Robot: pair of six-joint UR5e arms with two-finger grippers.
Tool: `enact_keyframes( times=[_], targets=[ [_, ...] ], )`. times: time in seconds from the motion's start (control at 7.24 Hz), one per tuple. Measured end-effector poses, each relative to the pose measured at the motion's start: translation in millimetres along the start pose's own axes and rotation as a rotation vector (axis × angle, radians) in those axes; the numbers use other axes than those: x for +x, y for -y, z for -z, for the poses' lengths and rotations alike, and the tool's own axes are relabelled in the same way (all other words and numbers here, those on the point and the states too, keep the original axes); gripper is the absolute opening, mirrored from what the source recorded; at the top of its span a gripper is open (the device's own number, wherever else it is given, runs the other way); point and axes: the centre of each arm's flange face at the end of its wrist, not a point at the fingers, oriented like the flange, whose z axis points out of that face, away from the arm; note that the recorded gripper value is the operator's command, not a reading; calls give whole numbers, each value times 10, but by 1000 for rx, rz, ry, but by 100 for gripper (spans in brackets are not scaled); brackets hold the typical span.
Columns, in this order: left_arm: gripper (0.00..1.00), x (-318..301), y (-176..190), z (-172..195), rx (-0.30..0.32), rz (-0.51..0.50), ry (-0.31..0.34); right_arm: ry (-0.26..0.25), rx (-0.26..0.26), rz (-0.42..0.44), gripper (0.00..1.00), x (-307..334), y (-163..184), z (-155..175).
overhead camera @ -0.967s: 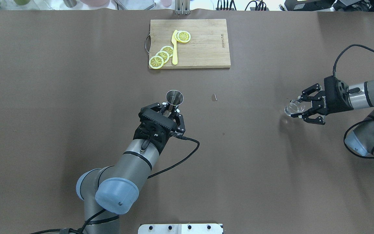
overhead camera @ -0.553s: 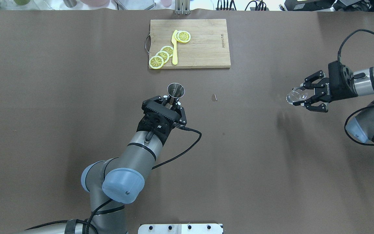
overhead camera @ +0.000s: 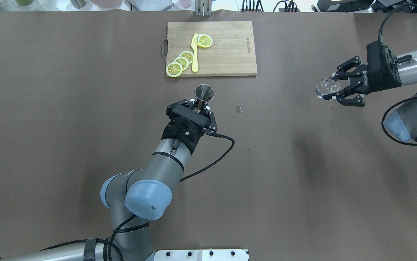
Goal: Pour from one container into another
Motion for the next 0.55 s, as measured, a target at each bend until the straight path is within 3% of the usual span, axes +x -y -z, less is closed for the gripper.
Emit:
enact_keyframes(
  times=[0.55],
  targets=[
    [0,43,-9,-129,-18,-7,-11,11,35,-3,0,21,603,-36]
  ],
)
